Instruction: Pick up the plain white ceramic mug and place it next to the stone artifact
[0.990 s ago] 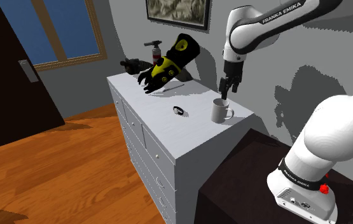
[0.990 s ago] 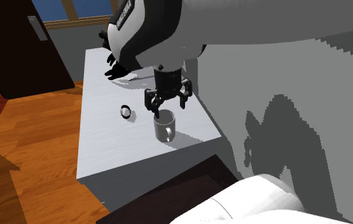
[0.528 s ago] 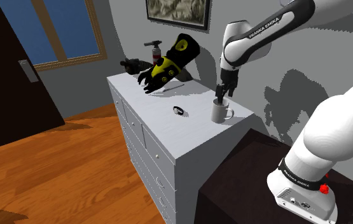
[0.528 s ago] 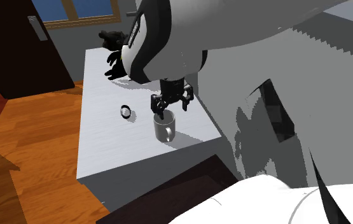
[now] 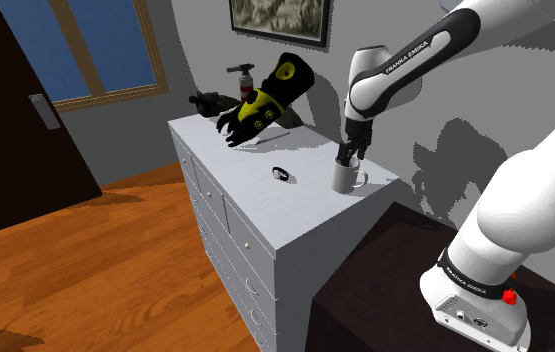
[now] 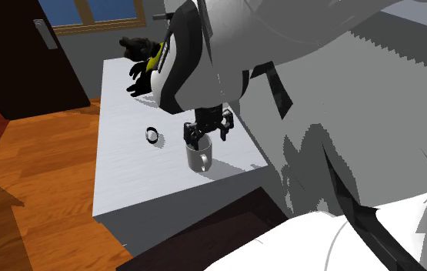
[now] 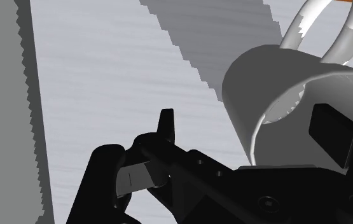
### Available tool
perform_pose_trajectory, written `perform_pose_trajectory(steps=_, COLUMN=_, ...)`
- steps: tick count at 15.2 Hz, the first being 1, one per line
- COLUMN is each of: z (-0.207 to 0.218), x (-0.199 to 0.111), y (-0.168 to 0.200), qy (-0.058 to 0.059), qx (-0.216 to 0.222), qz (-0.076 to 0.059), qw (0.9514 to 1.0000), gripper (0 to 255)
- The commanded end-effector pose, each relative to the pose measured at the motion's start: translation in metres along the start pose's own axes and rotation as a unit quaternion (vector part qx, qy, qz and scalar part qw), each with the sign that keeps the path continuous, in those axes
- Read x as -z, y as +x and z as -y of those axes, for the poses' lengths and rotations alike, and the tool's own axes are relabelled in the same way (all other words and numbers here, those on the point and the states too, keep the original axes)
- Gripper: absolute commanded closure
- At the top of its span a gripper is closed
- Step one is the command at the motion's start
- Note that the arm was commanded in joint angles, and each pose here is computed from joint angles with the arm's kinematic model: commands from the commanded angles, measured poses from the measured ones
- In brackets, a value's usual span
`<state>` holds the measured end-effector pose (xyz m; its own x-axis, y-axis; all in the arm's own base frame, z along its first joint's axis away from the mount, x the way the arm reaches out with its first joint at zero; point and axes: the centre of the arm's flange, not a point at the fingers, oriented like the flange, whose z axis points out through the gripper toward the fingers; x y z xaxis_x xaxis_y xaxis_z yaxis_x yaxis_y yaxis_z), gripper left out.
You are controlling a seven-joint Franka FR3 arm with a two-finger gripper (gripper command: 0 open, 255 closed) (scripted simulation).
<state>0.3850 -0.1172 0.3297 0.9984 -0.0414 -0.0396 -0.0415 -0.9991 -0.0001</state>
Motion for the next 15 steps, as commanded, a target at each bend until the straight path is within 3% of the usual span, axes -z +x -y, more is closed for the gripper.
perform_pose_trajectory(steps=1, z=0.0001, x=-0.0004, y=0.0002, qy=0.000, qx=0.000, qz=0.000, qw=1.0000, gripper=0)
perform_pose_trajectory(steps=4, z=0.0000, x=-0.0004, y=0.0002, qy=0.000, qx=0.000, qz=0.000, qw=1.0000, gripper=0)
perform_pose_trajectory(steps=5, z=0.0000, x=-0.0004, y=0.0002, qy=0.000, qx=0.000, qz=0.000, qw=1.0000, gripper=255)
perform_pose_trajectory(steps=15, z=0.0001, x=0.0049, y=0.0000, qy=0.000, qx=0.000, qz=0.000, qw=1.0000, gripper=255)
